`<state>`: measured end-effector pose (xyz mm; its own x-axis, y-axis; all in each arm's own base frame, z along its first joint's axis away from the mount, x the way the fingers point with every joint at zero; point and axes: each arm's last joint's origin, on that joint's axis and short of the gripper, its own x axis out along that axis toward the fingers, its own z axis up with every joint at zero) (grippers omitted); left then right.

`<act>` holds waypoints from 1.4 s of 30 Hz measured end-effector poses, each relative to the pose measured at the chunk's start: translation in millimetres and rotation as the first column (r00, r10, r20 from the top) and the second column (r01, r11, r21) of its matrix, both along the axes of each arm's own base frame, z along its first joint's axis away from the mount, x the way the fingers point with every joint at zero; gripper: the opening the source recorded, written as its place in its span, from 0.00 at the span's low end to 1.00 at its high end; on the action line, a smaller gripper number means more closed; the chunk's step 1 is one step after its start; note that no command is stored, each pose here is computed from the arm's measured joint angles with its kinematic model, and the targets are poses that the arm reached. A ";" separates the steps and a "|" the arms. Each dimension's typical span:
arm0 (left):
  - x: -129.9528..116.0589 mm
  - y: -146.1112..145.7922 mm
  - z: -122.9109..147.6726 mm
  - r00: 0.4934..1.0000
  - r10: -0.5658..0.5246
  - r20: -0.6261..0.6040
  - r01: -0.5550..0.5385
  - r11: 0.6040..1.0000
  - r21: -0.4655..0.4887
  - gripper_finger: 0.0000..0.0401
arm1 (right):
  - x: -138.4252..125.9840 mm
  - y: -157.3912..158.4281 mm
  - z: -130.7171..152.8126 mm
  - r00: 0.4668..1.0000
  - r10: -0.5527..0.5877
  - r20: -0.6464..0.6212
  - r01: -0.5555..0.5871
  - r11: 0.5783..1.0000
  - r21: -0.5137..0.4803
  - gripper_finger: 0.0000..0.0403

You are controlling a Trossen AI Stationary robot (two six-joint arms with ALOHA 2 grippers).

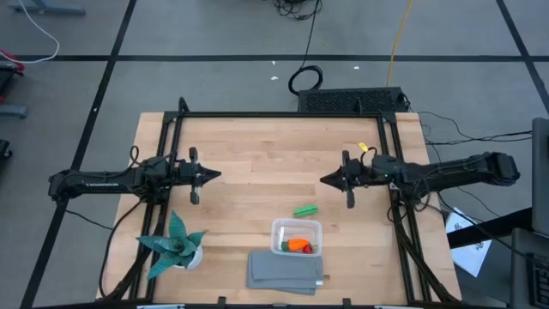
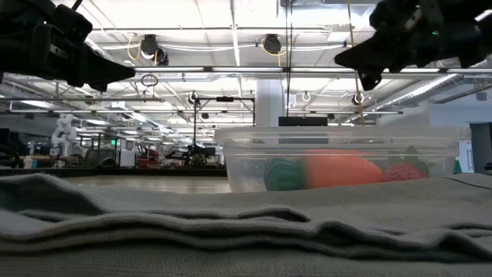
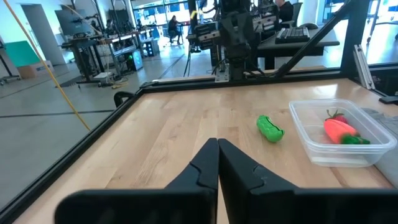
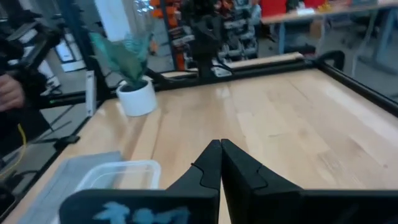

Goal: Pick and placing Produce into tupperware
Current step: Put the green pea into the transparent bin

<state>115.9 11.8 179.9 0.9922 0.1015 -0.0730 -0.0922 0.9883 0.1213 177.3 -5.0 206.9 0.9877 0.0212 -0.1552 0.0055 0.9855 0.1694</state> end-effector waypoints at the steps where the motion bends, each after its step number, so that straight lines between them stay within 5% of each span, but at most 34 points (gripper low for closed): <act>1: 0.0 0.0 0.0 1.000 0.000 0.000 0.000 1.000 0.000 0.01 | 2.9 -2.1 2.9 1.000 -0.013 -0.010 0.013 1.000 0.015 0.00; 8: 0.0 0.0 0.1 1.000 0.000 0.001 0.000 1.000 0.000 0.03 | 26.5 -16.1 18.9 0.980 -0.052 -0.191 0.062 0.997 0.046 0.02; 16: 0.0 0.0 0.1 1.000 0.000 0.000 0.000 1.000 0.004 0.04 | 53.6 -27.0 28.8 0.944 0.073 -0.322 -0.032 0.991 0.131 0.14; 28: 0.0 0.0 -0.1 1.000 0.000 -0.001 0.000 1.000 0.001 0.03 | 70.9 -30.7 0.0 0.826 0.146 -0.545 -0.125 0.989 0.074 0.43; 42: -0.1 -0.1 -1.7 1.000 0.001 -0.015 -0.002 1.000 -0.029 0.06 | 75.4 -27.1 -13.6 0.788 0.124 -0.603 -0.156 0.988 0.000 0.64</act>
<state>115.7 11.7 178.2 0.9907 0.1009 -0.0909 -0.0923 0.9913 0.0943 252.7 -32.1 193.3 0.6823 0.1285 -0.7197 -0.0480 0.9902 0.1313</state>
